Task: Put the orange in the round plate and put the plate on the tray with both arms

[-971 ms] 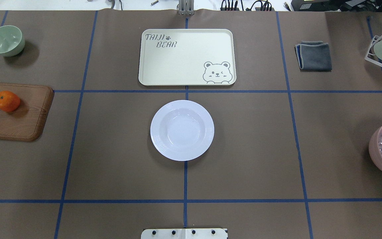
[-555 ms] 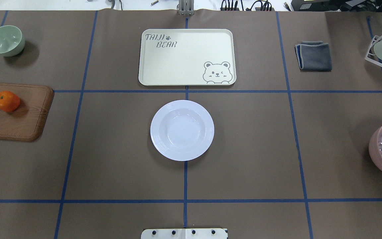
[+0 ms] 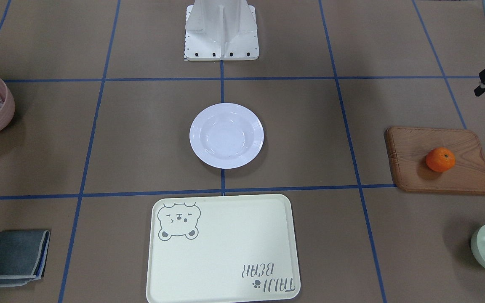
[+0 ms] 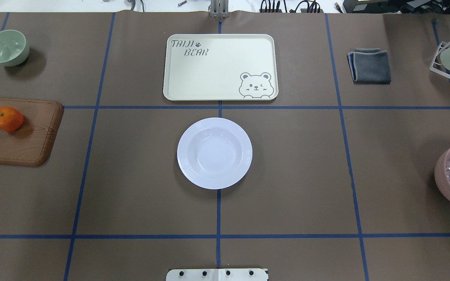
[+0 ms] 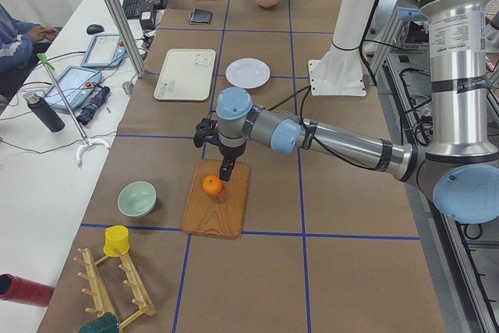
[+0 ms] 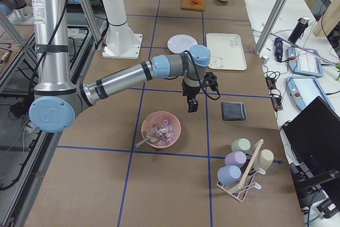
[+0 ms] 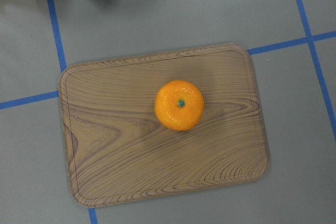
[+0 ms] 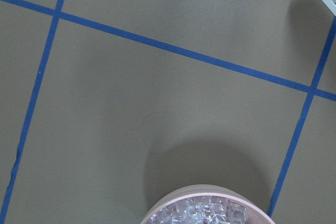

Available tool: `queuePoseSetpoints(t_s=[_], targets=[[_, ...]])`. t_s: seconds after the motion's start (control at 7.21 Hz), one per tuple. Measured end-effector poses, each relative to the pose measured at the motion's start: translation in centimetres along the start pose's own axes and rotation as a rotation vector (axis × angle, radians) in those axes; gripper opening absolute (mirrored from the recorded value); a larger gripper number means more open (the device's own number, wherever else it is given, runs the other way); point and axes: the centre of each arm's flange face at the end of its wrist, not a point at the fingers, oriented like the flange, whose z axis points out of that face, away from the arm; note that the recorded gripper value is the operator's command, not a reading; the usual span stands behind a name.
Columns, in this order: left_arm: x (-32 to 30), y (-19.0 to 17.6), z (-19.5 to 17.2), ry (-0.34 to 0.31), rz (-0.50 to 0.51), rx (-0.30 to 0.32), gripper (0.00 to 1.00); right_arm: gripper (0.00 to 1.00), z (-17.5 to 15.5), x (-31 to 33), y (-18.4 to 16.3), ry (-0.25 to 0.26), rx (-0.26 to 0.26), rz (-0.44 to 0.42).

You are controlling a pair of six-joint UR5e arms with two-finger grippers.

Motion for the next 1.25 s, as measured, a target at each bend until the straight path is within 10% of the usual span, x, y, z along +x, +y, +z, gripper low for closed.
queuePoseSetpoints(t_s=[0.55,1.25], targets=[[-1.8,0.5,2.5,0.004,0.008,-0.009,0.97,1.00,-0.1,-0.2,-0.6,-0.008,0.013,-0.005],[1.5,-8.1,12.2,-0.049,0.026,-0.102,0.98,1.00,2.5,-0.4,-0.1,-0.047,0.070,-0.109]])
